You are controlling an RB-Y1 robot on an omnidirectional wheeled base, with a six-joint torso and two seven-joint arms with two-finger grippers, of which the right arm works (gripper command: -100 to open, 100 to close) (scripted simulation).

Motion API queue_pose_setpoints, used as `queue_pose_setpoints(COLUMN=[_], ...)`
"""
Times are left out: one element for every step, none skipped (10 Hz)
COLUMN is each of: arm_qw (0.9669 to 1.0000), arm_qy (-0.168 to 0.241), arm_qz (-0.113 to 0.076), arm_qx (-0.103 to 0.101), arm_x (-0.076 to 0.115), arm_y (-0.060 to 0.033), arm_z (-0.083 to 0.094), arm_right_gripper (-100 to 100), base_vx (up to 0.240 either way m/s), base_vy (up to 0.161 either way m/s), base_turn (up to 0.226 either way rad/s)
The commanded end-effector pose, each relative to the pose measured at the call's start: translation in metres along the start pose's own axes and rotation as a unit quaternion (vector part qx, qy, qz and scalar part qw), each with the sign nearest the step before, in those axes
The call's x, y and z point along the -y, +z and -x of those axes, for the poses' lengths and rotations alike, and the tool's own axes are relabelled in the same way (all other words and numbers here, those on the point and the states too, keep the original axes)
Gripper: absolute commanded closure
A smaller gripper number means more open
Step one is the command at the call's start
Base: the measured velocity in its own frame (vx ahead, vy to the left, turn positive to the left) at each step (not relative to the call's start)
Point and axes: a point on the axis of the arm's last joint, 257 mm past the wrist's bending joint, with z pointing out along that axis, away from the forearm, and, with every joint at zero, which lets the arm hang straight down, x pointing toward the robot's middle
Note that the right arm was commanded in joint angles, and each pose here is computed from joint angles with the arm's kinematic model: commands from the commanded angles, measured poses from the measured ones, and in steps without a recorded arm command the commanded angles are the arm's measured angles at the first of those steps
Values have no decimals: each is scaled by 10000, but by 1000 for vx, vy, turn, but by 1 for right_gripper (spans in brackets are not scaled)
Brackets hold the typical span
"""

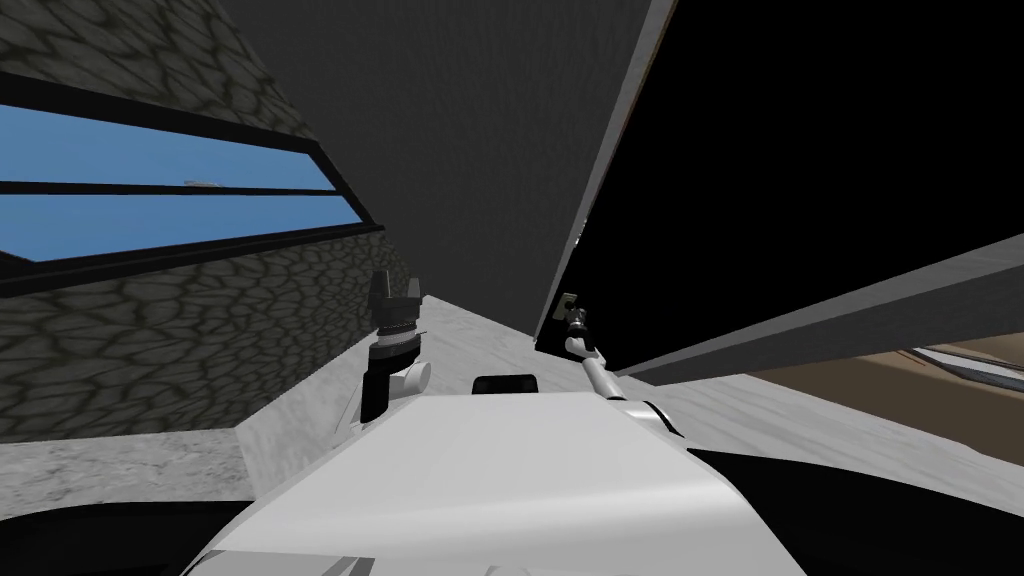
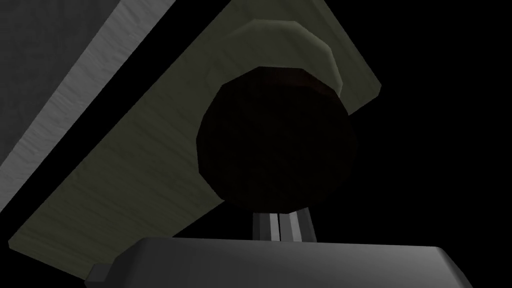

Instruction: Pull the door open

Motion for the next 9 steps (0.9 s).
queue_pose_setpoints(arm_qw=[9994,9975,9958,9933,9902,9862,9815,9761,9701], arm_qy=[343,702,918,1152,1397,1650,1910,2168,2424], arm_qz=[3,6,7,8,9,9,9,8,8], arm_qx=[21,42,55,70,85,101,117,134,151], arm_x=[49,101,132,166,201,237,274,312,349], arm_y=[-11,-23,-30,-38,-47,-56,-65,-75,-85], arm_z=[-41,-85,-111,-140,-171,-203,-237,-271,-305], arm_right_gripper=[-100,-100,-100,-100,-100,-100,-100,-100,-100], base_vx=[-80,-112,-136,-138,-117,-97,-97,-91,-81], base_vy=[-47,-46,-15,12,9,5,-12,-33,-26], base_turn=[-9,-55,73,64,20,15,14,16,18])
